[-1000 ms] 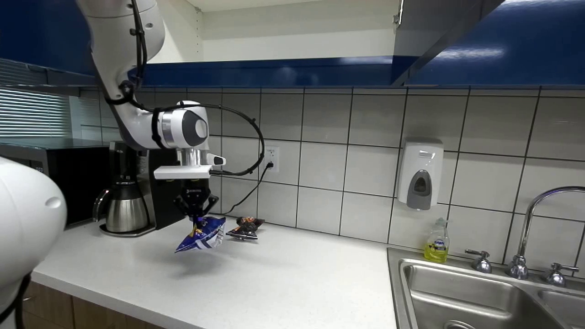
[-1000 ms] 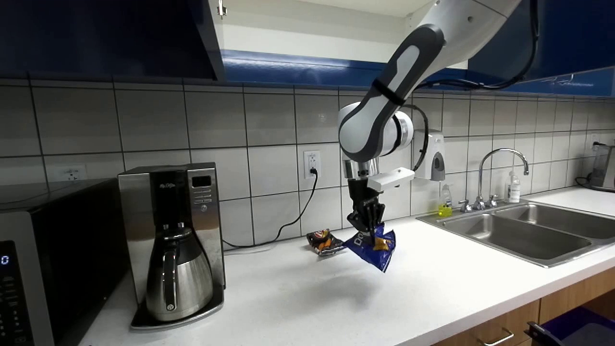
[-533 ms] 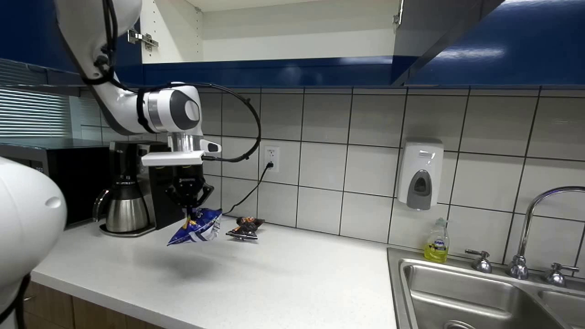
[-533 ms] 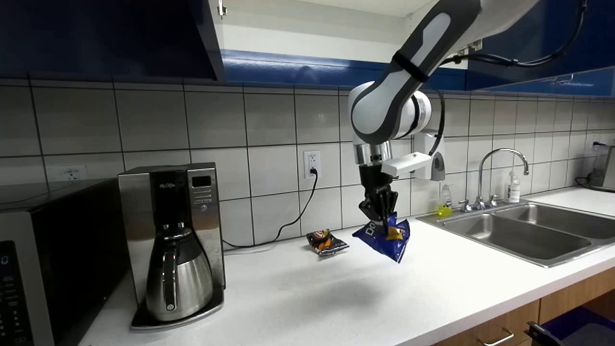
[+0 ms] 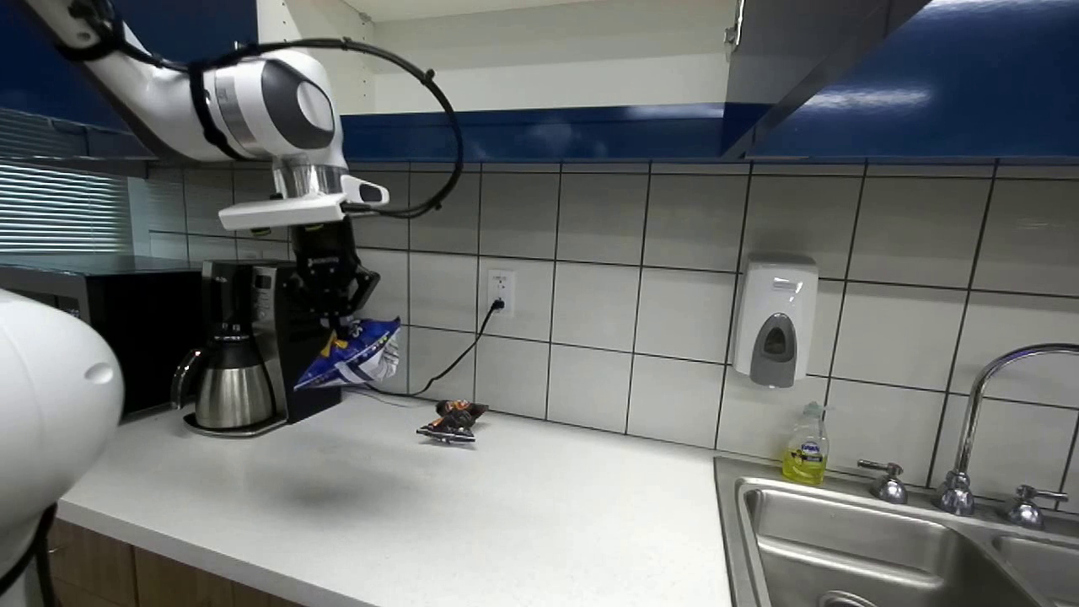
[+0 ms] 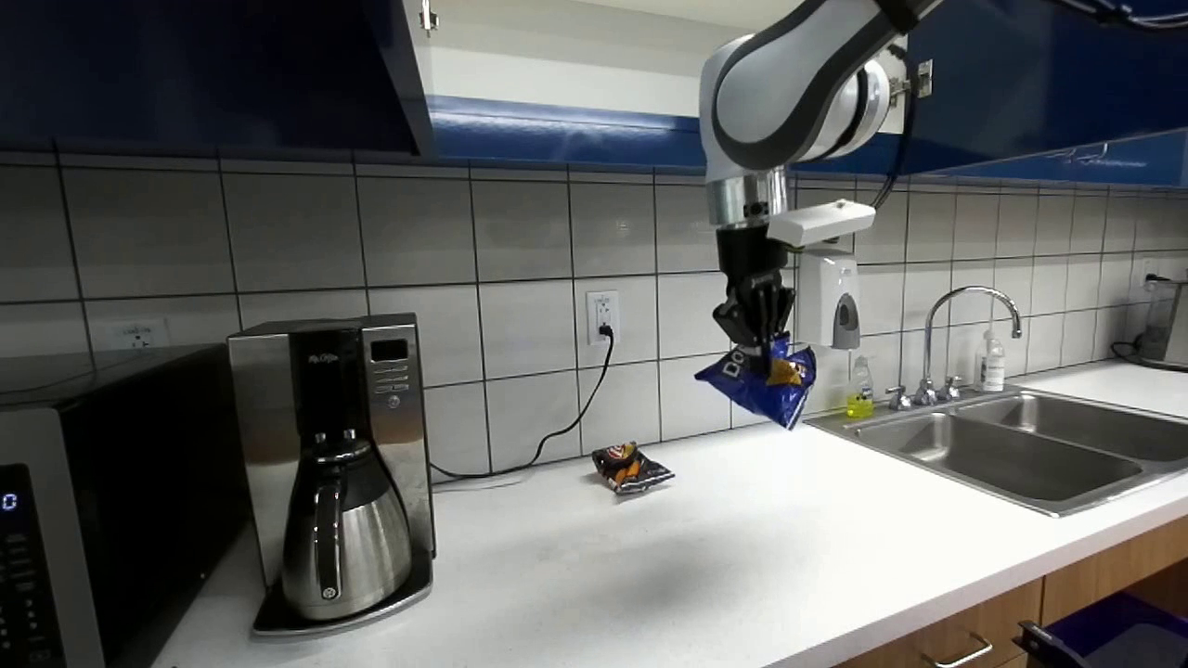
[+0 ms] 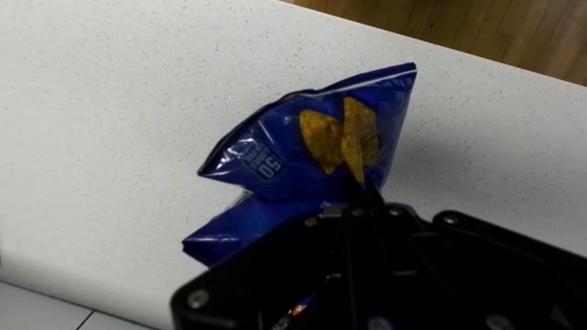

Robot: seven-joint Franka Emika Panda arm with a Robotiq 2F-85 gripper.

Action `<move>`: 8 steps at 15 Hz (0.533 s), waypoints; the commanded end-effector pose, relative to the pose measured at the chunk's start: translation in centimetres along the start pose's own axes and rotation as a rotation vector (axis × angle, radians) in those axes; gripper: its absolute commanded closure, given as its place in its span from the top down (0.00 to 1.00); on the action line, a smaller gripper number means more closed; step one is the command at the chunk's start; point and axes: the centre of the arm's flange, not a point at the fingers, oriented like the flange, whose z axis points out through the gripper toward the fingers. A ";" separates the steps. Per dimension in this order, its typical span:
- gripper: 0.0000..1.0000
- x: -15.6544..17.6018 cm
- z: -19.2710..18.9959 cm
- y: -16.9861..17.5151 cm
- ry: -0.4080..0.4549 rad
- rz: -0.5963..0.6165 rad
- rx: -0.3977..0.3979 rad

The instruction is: Put the blue packet in the top cabinet

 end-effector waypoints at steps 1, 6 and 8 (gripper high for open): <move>0.00 -2.9 -8.0 -0.2 0.075 0.052 -0.055; 0.00 -6.0 -16.2 -0.7 0.160 0.091 -0.093; 0.00 -7.0 -19.2 -0.7 0.201 0.106 -0.105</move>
